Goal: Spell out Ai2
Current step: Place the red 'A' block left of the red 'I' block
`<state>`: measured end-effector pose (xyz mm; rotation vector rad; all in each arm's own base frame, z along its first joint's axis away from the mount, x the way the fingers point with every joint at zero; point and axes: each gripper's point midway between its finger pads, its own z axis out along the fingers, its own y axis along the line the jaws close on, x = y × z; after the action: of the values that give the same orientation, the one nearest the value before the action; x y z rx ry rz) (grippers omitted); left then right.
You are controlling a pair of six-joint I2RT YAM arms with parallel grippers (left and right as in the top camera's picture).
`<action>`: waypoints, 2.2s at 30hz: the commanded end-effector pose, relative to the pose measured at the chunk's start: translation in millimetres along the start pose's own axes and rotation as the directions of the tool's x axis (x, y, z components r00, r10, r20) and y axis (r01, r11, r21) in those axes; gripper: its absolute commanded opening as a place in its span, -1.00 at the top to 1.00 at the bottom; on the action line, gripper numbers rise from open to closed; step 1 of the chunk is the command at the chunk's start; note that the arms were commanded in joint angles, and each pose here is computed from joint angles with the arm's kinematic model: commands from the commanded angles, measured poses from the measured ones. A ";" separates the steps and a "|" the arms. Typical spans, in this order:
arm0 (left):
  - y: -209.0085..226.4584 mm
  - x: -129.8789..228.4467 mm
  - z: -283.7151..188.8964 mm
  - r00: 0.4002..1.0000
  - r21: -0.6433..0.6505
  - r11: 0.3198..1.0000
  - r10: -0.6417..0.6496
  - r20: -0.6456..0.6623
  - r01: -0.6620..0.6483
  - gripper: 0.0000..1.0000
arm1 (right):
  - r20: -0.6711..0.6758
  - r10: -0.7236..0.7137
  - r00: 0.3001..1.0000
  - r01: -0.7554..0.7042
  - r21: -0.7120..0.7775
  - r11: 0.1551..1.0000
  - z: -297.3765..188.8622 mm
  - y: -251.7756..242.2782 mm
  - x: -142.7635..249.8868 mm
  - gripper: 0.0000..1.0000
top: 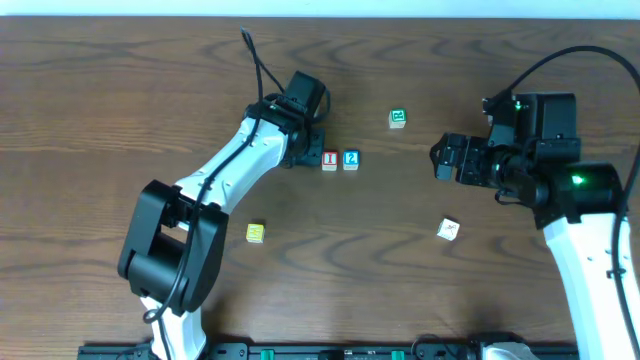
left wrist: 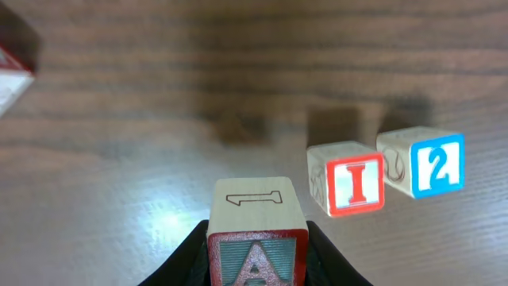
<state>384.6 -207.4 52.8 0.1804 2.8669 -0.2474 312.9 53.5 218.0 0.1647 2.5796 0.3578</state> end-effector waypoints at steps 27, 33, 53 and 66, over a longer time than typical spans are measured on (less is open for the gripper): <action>3.7 9.5 37.1 0.996 -0.012 0.998 -0.055 -0.068 0.054 0.89 | -0.007 0.011 1.000 -0.011 -0.011 1.000 -3.6 1.0 3.2 -0.98; 3.7 9.2 38.1 0.996 -0.012 0.998 -0.055 -0.067 0.054 0.88 | -0.008 0.010 1.000 -0.010 -0.011 1.000 -3.5 1.3 3.4 -0.99; 4.9 1.7 38.6 0.998 -0.021 0.998 -0.053 -0.034 0.052 0.56 | -0.011 0.011 1.000 -0.011 -0.010 1.000 -3.5 1.1 4.3 -0.98; 4.7 1.0 38.7 0.998 -0.020 0.998 -0.052 -0.031 0.052 0.17 | -0.015 0.023 1.000 -0.023 -0.009 1.000 -3.5 0.9 5.1 -0.98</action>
<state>389.7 -212.5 16.6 0.1104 2.9116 -0.2553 308.1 53.8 215.3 0.1726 2.6017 0.3622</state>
